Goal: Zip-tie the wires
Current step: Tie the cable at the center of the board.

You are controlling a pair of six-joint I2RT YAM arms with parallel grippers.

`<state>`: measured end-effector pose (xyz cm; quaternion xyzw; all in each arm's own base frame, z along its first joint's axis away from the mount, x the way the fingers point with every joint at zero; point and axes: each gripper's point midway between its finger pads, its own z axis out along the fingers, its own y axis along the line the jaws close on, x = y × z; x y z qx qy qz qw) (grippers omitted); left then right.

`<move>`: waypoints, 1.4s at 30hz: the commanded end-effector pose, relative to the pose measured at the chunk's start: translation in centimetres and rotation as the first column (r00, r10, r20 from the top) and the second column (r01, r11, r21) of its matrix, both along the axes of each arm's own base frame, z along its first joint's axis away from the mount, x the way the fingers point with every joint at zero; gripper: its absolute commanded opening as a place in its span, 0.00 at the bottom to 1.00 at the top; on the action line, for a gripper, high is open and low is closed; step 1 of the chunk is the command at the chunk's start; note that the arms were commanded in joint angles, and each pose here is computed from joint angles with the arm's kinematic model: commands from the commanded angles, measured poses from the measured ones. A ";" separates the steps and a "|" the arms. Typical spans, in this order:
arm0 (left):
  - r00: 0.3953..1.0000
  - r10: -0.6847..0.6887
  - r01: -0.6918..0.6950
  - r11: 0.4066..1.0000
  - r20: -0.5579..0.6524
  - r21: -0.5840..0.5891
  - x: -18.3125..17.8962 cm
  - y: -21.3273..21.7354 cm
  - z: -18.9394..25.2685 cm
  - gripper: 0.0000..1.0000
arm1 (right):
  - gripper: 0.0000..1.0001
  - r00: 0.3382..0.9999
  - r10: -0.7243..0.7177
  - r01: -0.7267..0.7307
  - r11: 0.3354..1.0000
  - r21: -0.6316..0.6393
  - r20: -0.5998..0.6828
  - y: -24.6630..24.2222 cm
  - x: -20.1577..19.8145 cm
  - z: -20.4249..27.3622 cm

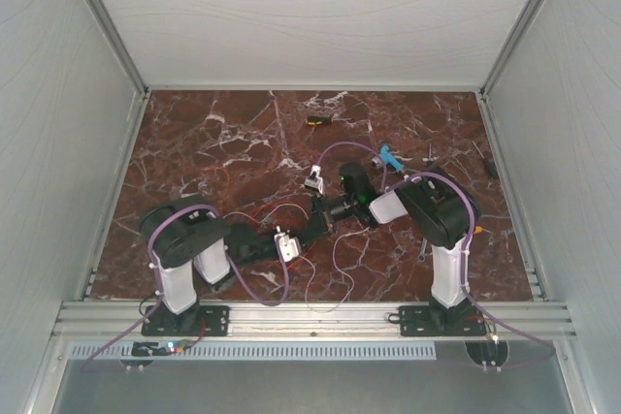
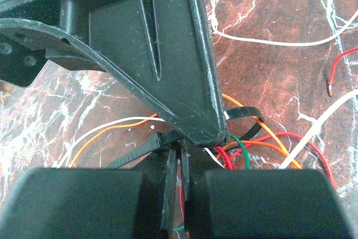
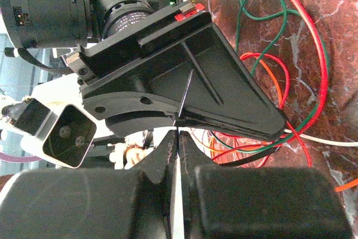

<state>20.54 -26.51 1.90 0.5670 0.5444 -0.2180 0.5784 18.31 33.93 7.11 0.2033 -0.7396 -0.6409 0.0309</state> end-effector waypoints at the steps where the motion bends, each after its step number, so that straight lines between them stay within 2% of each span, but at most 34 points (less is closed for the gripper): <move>1: 0.974 -0.044 0.083 0.982 0.223 -0.169 0.1 -1.9 6.5 0.00 | 0.00 0.997 -0.066 0.066 0.998 0.001 0.050 0.9 2.1 0.3; 16: 0.969 -0.060 0.103 0.980 0.240 -0.169 -0.3 -2.2 6.9 0.00 | 0.00 0.985 -0.153 0.160 0.983 -0.094 0.081 1.1 3.6 -1.7; 22: 0.972 -0.040 0.080 0.983 0.230 -0.167 0.1 -2.1 6.6 0.00 | 0.00 0.987 -0.104 0.113 0.991 -0.072 0.121 0.3 2.5 -0.8; 23: 0.973 -0.037 0.077 0.983 0.228 -0.166 0.2 -2.1 6.5 0.00 | 0.02 0.987 -0.091 0.102 0.992 -0.072 0.134 0.0 2.1 -0.6; 25: 0.974 -0.035 0.075 0.983 0.223 -0.169 0.2 -2.1 6.5 0.00 | 0.23 0.983 -0.067 0.081 0.994 -0.075 0.168 -0.6 1.4 -0.1; 30: 0.975 -0.034 0.072 0.984 0.222 -0.166 0.3 -2.2 6.3 0.00 | 0.42 0.972 -0.065 0.091 0.990 -0.108 0.224 -2.3 0.8 0.1; 33: 0.974 -0.033 0.071 0.984 0.223 -0.163 0.4 -2.2 6.3 0.00 | 0.61 0.961 -0.080 0.116 0.986 -0.123 0.266 -3.3 0.8 0.5; 38: 0.974 -0.038 0.075 0.984 0.224 -0.159 0.4 -2.2 6.1 0.00 | 0.73 0.899 -0.120 0.222 0.954 -0.202 0.421 -5.1 2.4 2.0; 42: 0.973 -0.051 0.088 0.983 0.224 -0.158 0.2 -2.3 6.1 0.00 | 0.82 0.762 -0.195 0.403 0.889 -0.218 0.617 -7.1 5.0 4.5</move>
